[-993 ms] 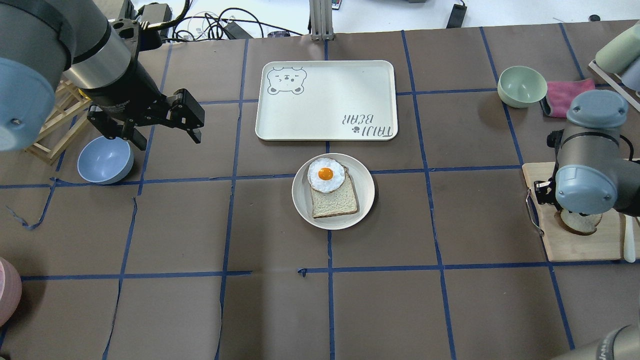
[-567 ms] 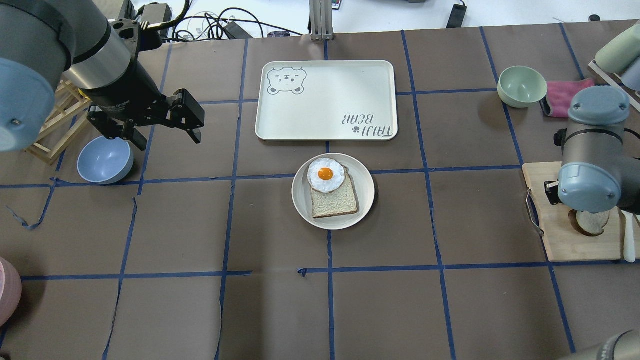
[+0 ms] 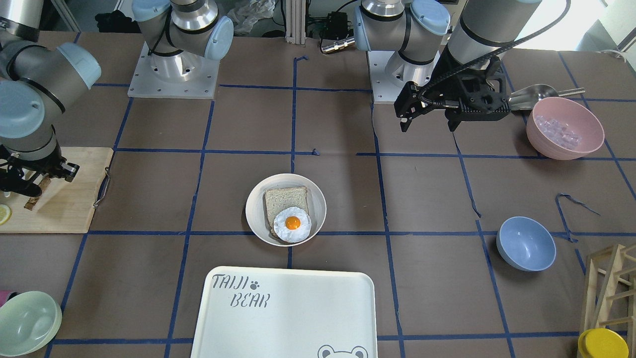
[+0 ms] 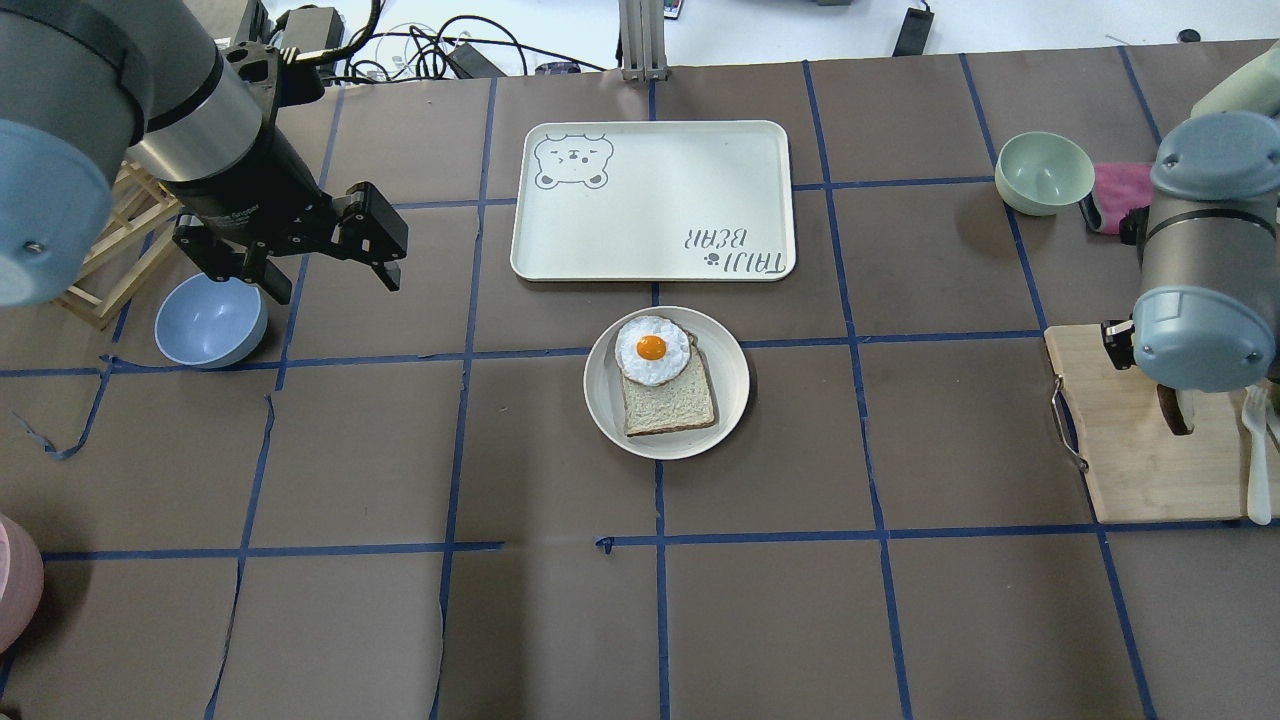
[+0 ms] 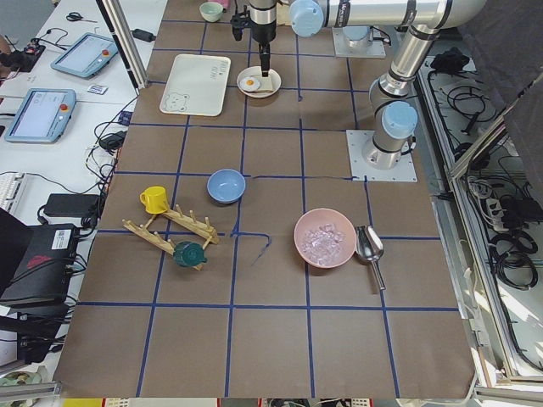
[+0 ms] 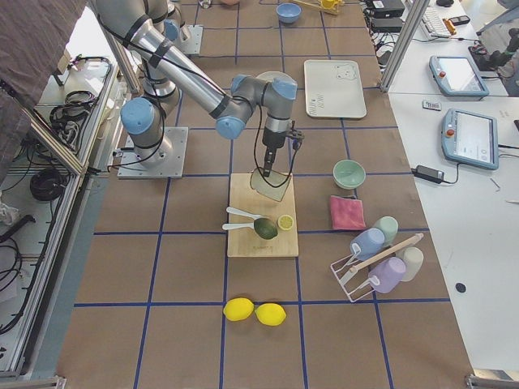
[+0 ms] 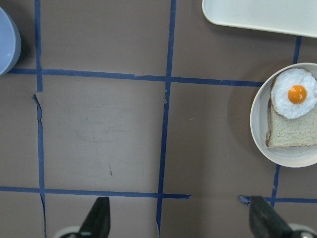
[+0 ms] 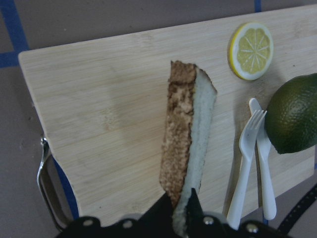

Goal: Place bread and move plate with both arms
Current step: 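Carry the bread slice with the right gripper over the egg plate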

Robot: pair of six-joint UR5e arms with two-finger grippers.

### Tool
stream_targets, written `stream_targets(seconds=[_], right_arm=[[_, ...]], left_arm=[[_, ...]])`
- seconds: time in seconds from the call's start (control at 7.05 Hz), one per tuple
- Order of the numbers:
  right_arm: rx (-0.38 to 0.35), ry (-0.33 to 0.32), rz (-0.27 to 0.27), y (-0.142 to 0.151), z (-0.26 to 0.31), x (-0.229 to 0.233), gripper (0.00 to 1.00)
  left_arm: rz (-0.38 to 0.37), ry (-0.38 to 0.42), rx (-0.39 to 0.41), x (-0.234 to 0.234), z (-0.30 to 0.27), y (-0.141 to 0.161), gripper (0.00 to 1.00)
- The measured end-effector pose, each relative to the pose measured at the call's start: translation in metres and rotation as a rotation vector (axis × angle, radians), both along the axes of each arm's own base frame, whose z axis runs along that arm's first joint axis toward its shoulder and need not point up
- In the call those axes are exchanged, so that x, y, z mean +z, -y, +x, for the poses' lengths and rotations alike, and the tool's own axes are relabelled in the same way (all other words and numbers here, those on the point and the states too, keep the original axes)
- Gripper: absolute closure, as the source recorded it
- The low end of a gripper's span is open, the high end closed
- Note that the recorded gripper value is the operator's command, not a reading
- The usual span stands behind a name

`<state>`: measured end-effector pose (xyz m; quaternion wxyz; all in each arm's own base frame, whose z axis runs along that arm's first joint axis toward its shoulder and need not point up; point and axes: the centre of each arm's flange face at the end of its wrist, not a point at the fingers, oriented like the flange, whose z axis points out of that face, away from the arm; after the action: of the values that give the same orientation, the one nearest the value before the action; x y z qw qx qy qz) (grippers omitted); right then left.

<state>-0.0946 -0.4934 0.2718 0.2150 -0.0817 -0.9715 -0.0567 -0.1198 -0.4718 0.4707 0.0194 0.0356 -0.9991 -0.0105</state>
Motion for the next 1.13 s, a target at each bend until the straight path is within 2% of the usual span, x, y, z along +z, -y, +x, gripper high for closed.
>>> stream_targets(seconds=[0.28, 0.57, 0.71, 0.85, 0.99, 1.13], right_arm=[[0.044, 0.006, 0.016, 0.034, 0.036, 0.054, 1.00], [0.068, 0.012, 0.017, 0.049, 0.097, 0.089, 1.00], [0.120, 0.025, 0.021, 0.049, 0.140, 0.100, 1.00], [0.173, 0.055, 0.002, 0.045, 0.197, 0.107, 1.00], [0.180, 0.104, -0.032, 0.032, 0.260, 0.107, 1.00], [0.155, 0.150, -0.065, 0.015, 0.320, 0.100, 1.00]], left_arm=[[0.001, -0.001, 0.000, 0.000, 0.000, 0.000, 0.00], [0.004, 0.003, -0.001, -0.002, 0.000, 0.001, 0.00], [0.005, 0.003, -0.001, -0.002, 0.000, 0.001, 0.00], [0.006, 0.004, -0.001, -0.003, 0.000, 0.002, 0.00], [0.007, 0.004, -0.001, -0.003, 0.001, 0.002, 0.00], [0.006, 0.004, -0.001, -0.003, 0.001, 0.002, 0.00]])
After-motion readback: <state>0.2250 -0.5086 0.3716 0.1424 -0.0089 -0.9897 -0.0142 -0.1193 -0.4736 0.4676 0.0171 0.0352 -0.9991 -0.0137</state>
